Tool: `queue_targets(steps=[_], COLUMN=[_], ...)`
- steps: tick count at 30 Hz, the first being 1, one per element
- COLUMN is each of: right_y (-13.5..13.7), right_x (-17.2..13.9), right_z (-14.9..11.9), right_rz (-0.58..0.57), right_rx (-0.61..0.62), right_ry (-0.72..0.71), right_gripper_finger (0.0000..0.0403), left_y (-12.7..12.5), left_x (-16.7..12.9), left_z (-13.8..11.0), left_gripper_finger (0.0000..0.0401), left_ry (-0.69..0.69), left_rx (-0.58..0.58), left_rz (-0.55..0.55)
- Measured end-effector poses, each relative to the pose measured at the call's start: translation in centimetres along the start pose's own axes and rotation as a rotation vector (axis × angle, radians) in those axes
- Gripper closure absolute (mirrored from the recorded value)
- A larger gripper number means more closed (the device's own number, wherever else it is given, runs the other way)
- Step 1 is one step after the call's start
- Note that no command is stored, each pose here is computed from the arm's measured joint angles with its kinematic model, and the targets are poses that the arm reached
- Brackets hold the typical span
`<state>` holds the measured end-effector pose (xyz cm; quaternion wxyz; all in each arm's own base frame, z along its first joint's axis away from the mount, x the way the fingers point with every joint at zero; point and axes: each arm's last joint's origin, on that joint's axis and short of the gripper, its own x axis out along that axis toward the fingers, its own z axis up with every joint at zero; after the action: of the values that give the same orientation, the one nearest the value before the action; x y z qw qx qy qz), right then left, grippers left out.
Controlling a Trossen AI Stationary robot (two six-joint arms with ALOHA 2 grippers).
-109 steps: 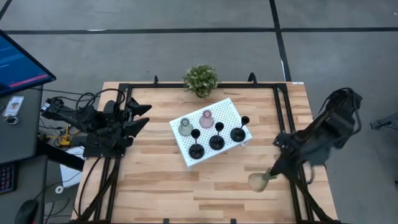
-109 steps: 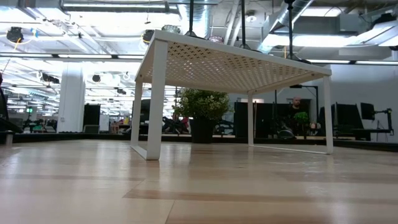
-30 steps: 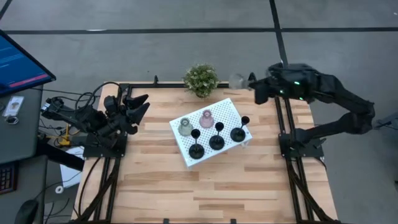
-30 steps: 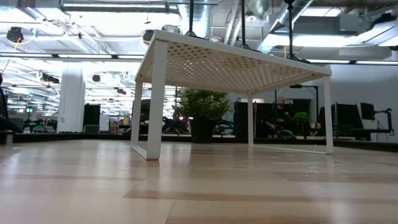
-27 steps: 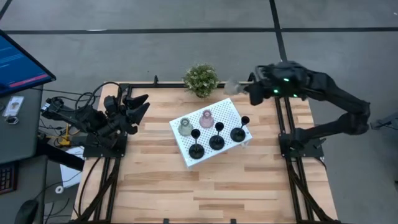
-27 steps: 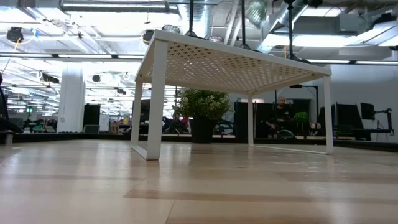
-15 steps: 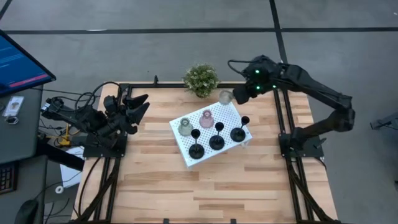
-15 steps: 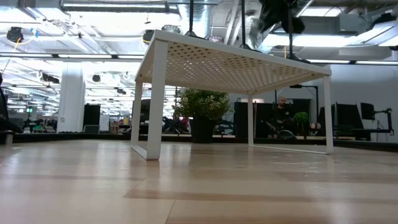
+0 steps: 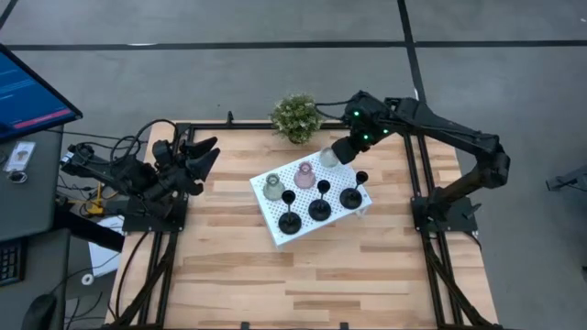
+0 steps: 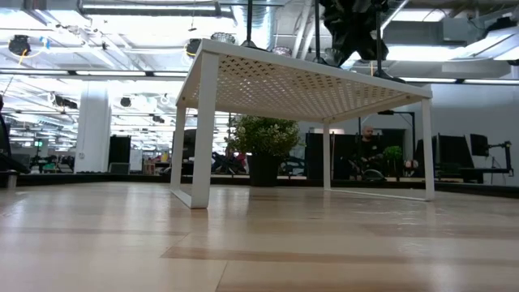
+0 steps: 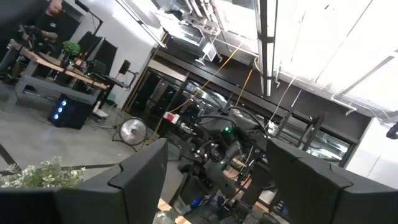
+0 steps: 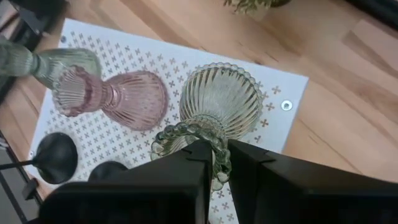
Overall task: Pick & Place candle stick holders
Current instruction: Put the green transparent candle holder on the shelf
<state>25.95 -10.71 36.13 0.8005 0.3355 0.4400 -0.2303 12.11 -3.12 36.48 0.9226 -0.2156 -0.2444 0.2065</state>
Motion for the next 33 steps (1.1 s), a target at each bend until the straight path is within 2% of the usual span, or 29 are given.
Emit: queue_targets(steps=[7, 22, 28, 33], right_y=[0.0, -0.1, -0.2, -0.2], right_x=[1.5, 1.4, 1.4, 1.4], right_z=[0.4, 0.3, 0.3, 0.3], right_rz=[-0.023, -0.030, -0.059, -0.059], right_rx=[-0.011, -0.017, -0.009, -0.009], right_ry=[0.044, 0.050, 0.041, 0.040], right_gripper_finger=[0.0380, 0.0380, 0.0339, 0.0336], left_y=[0.0, 0.0, 0.0, 0.0], left_x=[0.0, 0.0, 0.0, 0.0], left_z=[0.0, 0.0, 0.0, 0.0], left_gripper_finger=[0.0127, 0.0127, 0.0127, 0.0127], left_ry=[-0.002, -0.003, -0.003, -0.003], left_rx=[-0.003, -0.004, -0.004, -0.004], left_rz=[0.000, 0.000, -0.001, -0.001])
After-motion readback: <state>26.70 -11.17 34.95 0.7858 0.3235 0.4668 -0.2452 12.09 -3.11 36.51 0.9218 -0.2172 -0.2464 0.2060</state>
